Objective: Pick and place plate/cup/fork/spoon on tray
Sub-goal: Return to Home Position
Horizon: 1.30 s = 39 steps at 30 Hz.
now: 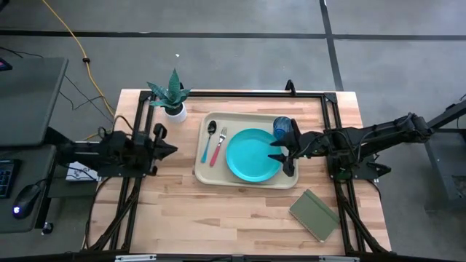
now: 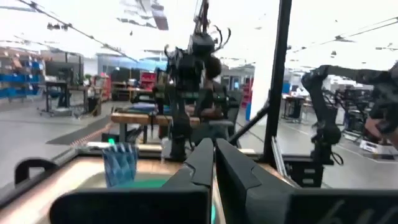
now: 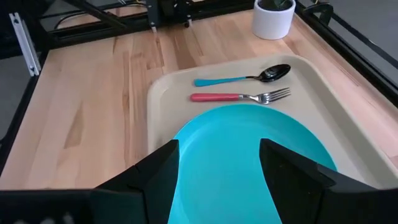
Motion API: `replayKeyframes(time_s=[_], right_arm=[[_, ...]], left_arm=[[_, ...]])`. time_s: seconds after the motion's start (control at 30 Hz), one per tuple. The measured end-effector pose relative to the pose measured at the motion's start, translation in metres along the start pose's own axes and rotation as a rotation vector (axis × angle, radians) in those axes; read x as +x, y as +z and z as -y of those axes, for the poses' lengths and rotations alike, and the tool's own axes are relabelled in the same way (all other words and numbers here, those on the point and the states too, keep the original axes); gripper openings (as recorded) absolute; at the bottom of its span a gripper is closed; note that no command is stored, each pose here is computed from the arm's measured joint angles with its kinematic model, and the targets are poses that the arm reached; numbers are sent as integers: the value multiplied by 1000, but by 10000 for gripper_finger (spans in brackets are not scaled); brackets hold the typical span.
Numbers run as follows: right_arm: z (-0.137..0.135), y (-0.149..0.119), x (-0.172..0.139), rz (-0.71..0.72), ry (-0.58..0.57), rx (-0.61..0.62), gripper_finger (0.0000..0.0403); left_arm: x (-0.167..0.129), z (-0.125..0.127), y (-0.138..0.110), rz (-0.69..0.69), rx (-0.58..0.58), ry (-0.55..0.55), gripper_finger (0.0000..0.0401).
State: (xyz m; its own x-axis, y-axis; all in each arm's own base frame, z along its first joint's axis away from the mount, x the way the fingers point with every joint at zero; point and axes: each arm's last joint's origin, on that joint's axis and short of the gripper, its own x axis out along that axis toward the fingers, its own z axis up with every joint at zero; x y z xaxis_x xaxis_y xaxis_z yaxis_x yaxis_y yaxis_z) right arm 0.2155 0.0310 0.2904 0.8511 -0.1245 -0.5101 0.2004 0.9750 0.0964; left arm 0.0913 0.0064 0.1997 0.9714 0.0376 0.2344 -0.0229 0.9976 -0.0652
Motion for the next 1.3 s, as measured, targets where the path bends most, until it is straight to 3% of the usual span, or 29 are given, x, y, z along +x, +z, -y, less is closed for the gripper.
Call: replayKeyframes(time_s=[0.1, 0.33, 0.47, 0.57, 0.63, 0.77, 1.03, 1.3], right_arm=[[0, -2, 0, -18, 2, -15, 215], [5, -17, -2, -177, -47, -10, 193], [7, -23, -5, -203, -67, 17, 119], [7, -35, 0, -135, -5, 2, 37], [10, -52, 4, -86, 35, -3, 11], [25, -80, 7, 62, 75, 45, 28], [52, -129, 2, 395, 156, 131, 5], [59, -151, 3, 391, 143, 98, 1]], left_arm=[[0, -1, -15, -29, -26, 3, 0], [0, -1, -20, -94, -55, 11, 0], [0, -4, -21, -93, -52, 89, 0], [0, -5, -24, -123, -42, 112, 0], [1, -5, -23, -119, -48, 112, 0], [1, -5, -23, -119, -50, 112, 0], [1, -5, -23, -121, -50, 111, 0], [1, -5, -23, -121, -50, 111, 0]])
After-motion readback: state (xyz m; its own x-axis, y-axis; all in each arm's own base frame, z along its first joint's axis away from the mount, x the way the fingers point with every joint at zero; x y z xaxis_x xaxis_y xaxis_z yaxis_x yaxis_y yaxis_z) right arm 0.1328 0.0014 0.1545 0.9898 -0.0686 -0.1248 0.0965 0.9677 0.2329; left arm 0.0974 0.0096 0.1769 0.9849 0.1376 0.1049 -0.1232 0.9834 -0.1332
